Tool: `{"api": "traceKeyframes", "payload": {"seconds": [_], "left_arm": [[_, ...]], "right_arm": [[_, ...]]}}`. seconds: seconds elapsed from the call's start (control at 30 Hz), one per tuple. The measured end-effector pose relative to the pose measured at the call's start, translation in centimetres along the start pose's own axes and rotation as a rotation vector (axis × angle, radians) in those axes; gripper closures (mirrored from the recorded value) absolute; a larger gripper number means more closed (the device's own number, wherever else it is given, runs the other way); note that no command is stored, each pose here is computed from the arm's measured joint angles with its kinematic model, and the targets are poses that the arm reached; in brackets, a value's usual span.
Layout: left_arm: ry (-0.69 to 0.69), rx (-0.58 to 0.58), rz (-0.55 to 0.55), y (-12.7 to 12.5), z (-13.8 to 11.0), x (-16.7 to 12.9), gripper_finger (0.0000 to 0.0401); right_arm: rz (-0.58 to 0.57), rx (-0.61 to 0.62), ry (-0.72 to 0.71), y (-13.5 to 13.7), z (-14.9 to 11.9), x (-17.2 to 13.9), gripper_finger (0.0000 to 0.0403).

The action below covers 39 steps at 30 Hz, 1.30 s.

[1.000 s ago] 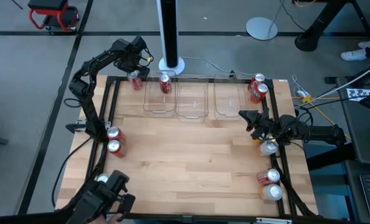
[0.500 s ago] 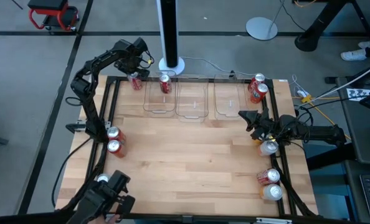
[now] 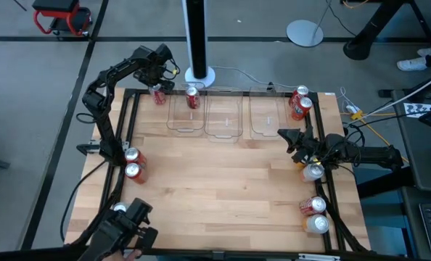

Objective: Sort soda cans
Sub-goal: Put the top left red soda can into the left transparent bin

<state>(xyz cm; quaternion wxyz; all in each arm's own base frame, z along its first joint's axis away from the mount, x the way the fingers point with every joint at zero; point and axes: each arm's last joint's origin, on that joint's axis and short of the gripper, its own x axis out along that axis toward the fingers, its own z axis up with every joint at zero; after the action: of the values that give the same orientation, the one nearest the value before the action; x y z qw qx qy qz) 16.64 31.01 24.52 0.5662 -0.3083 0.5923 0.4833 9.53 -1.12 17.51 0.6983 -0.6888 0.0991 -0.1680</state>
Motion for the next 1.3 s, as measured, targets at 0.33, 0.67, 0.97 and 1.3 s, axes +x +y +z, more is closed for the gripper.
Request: {"api": "traceKeyframes", "payload": {"seconds": [0.33,0.67,0.97,1.3], "left_arm": [[-0.021,-0.005,-0.003,0.0,0.2,0.0,0.0086],[0.013,0.031,0.006,-0.3,-0.6,1.4,0.0086],[0.006,0.067,0.01,-0.5,-0.7,1.7,0.0122],[-0.119,0.067,-0.017,0.7,-2.8,-3.2,0.0122]], "right_arm": [[0.0,0.0,0.0,0.0,0.0,0.0,0.0356],[0.0,0.0,0.0,0.0,0.0,0.0,0.0356],[-0.021,0.007,0.0,-0.2,0.0,0.0,0.0356],[-0.025,0.006,0.0,-0.3,0.0,0.0,0.0356]]}}
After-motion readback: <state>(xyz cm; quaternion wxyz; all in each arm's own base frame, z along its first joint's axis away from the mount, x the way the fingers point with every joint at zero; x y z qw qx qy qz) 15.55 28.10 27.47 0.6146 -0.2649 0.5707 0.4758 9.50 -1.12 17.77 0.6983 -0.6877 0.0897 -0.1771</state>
